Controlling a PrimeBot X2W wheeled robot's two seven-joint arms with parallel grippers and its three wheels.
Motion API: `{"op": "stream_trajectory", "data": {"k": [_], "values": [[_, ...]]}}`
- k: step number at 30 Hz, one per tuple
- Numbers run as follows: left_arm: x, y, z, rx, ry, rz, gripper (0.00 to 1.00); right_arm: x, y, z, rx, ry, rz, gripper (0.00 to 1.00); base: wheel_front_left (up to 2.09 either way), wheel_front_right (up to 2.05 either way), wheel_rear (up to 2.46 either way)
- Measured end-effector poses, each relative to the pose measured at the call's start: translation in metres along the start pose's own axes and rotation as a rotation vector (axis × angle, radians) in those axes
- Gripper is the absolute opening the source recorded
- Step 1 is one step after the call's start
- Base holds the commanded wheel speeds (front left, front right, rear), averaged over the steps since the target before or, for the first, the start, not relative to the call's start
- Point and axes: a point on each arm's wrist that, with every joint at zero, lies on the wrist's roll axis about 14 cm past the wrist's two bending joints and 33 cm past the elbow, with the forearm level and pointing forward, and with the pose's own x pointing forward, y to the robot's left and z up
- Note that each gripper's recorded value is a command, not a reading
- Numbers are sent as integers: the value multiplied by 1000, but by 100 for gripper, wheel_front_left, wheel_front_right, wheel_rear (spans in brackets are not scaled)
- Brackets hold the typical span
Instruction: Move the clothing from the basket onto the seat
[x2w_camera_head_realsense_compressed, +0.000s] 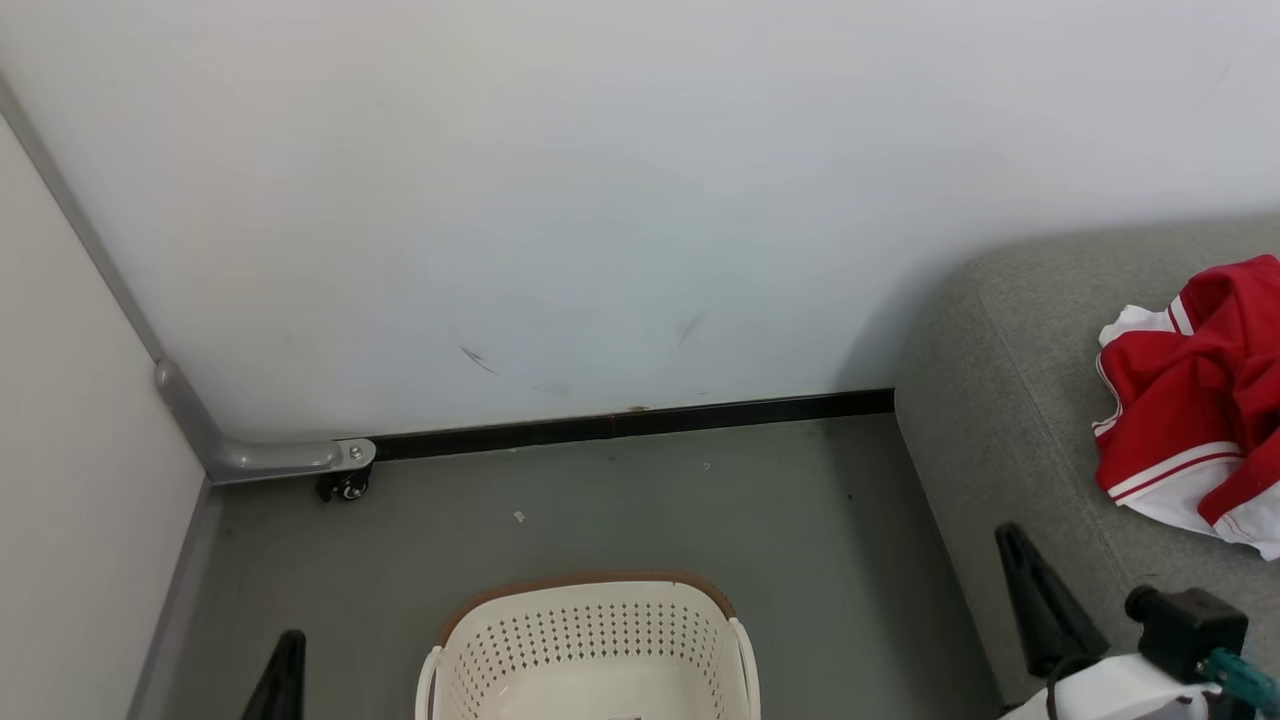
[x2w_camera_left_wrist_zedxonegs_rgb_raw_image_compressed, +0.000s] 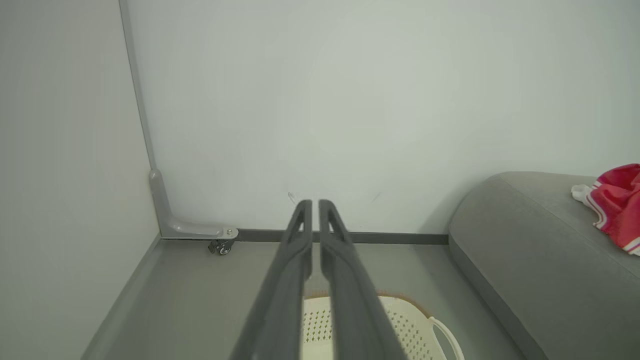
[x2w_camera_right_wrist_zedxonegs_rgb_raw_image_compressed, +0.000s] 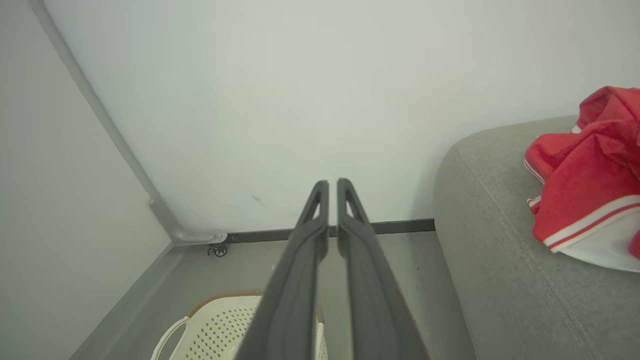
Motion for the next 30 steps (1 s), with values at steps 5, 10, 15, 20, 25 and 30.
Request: {"op": "stream_trajectory", "data": {"k": [5,10,15,20,25,30], "values": [[-7,0,-18,-36,53,19,0,-12,1,-22,34,68,-15,0,0,0,0],[-7,7,-22,-85,74,49,0,-12,0,-22,87,64,-28,0,0,0,0],[-7,11,-26,-163,94,76,0,-12,-2,-23,164,67,-51,0,0,0,0],[-3,12,-27,-223,99,89,0,-12,-9,-27,254,80,-85,0,0,0,0],[0,14,-29,-283,109,104,0,-11,-13,-31,317,95,-109,0,0,0,0],[4,16,-30,-344,116,116,0,-10,-15,-35,388,109,-129,0,0,0,0]]}}
